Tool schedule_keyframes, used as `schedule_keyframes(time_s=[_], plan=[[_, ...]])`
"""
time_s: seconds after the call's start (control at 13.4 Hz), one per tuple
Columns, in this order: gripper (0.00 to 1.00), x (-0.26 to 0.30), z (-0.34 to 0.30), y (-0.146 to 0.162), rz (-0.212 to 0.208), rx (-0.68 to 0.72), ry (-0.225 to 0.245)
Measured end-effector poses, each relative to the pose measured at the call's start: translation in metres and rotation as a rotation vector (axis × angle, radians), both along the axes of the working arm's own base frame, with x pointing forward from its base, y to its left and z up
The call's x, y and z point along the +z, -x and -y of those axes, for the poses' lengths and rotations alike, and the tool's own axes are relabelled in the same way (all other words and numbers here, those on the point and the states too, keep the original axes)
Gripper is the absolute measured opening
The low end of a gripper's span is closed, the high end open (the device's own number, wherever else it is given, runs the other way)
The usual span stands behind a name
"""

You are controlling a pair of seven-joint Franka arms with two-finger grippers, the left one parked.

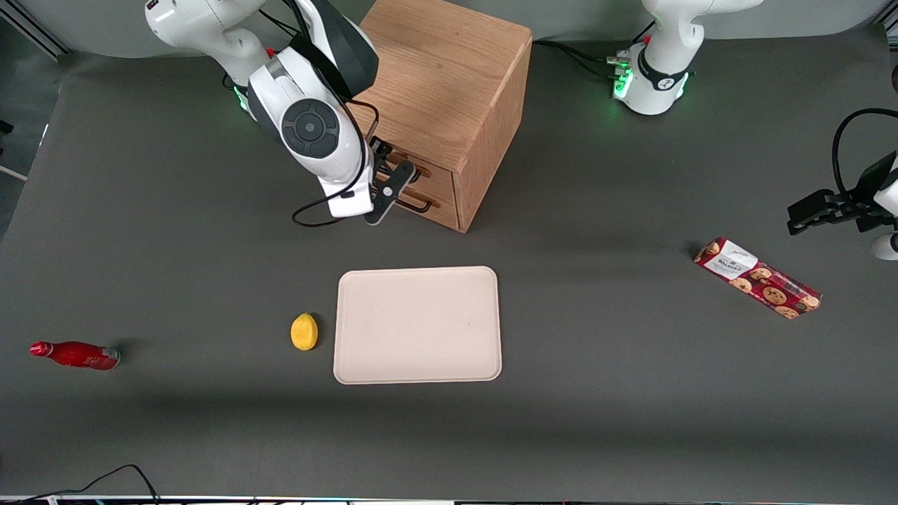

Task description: Open upper drawer

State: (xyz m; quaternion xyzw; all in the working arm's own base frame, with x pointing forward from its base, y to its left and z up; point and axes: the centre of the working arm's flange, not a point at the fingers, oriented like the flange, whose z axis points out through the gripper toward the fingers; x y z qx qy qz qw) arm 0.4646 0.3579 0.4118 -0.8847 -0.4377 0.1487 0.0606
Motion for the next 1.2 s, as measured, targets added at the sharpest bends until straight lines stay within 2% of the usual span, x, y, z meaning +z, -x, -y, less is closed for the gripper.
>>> schedule_keyframes(time_s=[1.2], plan=[[1.00, -0.020, 0.007, -0.005, -0.018, -0.006, -0.022]])
